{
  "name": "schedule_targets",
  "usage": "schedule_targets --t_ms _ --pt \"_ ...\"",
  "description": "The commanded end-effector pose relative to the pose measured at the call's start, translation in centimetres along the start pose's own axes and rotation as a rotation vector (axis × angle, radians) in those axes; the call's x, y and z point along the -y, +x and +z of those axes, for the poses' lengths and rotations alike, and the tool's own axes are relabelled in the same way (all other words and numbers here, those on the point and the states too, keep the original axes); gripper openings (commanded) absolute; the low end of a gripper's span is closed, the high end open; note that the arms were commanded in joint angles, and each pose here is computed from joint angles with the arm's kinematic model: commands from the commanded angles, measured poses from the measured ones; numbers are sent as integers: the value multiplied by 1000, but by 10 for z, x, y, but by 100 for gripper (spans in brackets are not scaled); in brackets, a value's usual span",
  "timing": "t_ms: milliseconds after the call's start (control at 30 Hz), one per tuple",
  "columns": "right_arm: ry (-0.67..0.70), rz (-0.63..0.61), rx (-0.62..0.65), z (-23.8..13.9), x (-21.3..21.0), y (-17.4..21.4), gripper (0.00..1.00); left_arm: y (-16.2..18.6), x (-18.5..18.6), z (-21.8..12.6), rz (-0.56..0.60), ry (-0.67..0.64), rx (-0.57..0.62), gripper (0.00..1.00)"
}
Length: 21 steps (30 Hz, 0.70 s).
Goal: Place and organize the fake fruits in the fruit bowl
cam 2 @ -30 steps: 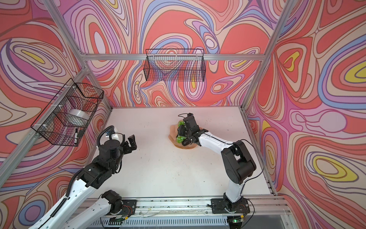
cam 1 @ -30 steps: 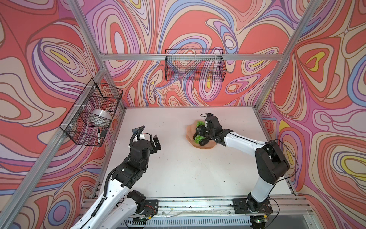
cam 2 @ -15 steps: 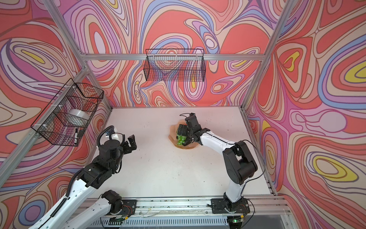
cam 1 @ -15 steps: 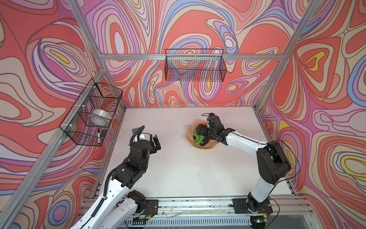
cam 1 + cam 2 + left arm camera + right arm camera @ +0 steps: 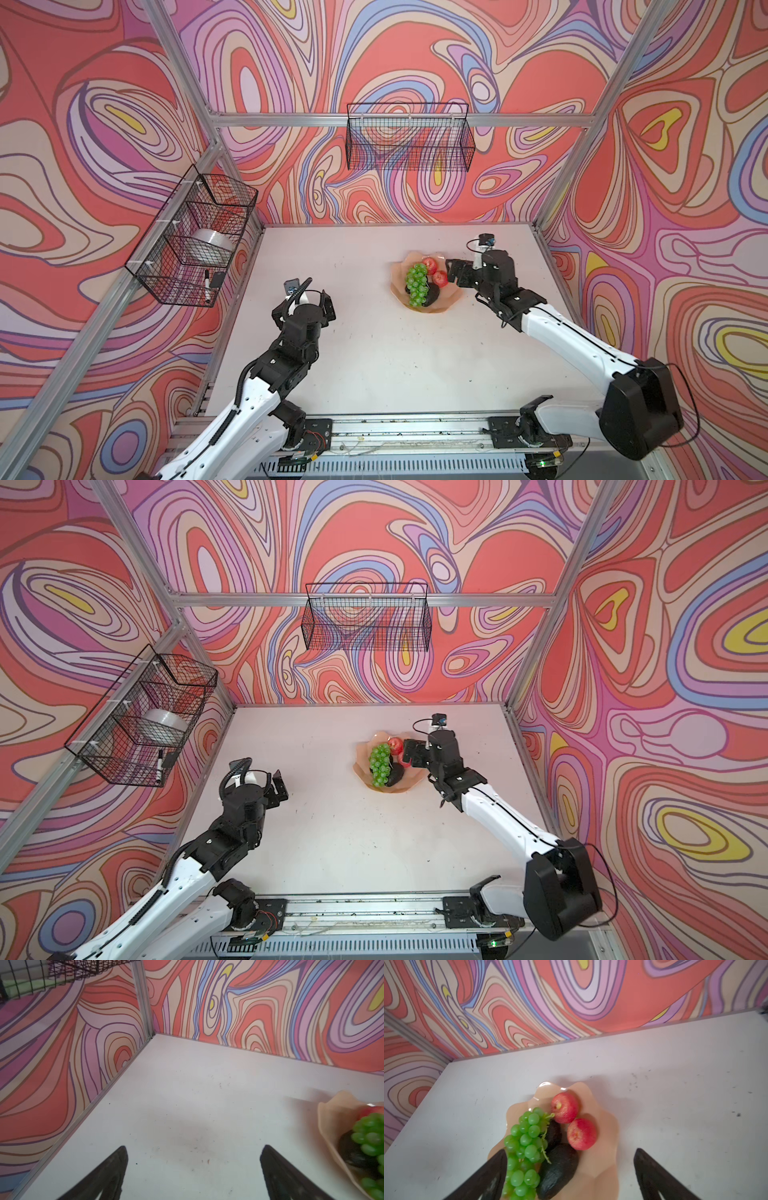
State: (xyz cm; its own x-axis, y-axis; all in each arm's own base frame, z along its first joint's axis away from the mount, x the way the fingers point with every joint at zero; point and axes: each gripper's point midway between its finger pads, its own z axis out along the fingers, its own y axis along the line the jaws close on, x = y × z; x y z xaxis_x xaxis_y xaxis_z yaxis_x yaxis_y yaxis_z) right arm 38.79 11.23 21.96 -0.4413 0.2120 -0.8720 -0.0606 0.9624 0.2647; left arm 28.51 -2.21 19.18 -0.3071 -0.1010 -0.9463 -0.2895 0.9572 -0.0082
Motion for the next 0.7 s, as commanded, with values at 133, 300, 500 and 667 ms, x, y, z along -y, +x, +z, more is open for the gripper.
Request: schedule_targets --t_ms 133,300,500,667 --pt "245 -14 216 -28 101 14 98 8 -27 16 181 -207 113 100" --pt "329 -36 246 -16 125 33 98 33 -43 23 175 -193 172 100" --pt "340 -77 253 7 141 44 98 41 -45 48 119 -137 119 100" --pt "310 -101 286 19 152 47 98 43 -40 77 121 -110 35 98"
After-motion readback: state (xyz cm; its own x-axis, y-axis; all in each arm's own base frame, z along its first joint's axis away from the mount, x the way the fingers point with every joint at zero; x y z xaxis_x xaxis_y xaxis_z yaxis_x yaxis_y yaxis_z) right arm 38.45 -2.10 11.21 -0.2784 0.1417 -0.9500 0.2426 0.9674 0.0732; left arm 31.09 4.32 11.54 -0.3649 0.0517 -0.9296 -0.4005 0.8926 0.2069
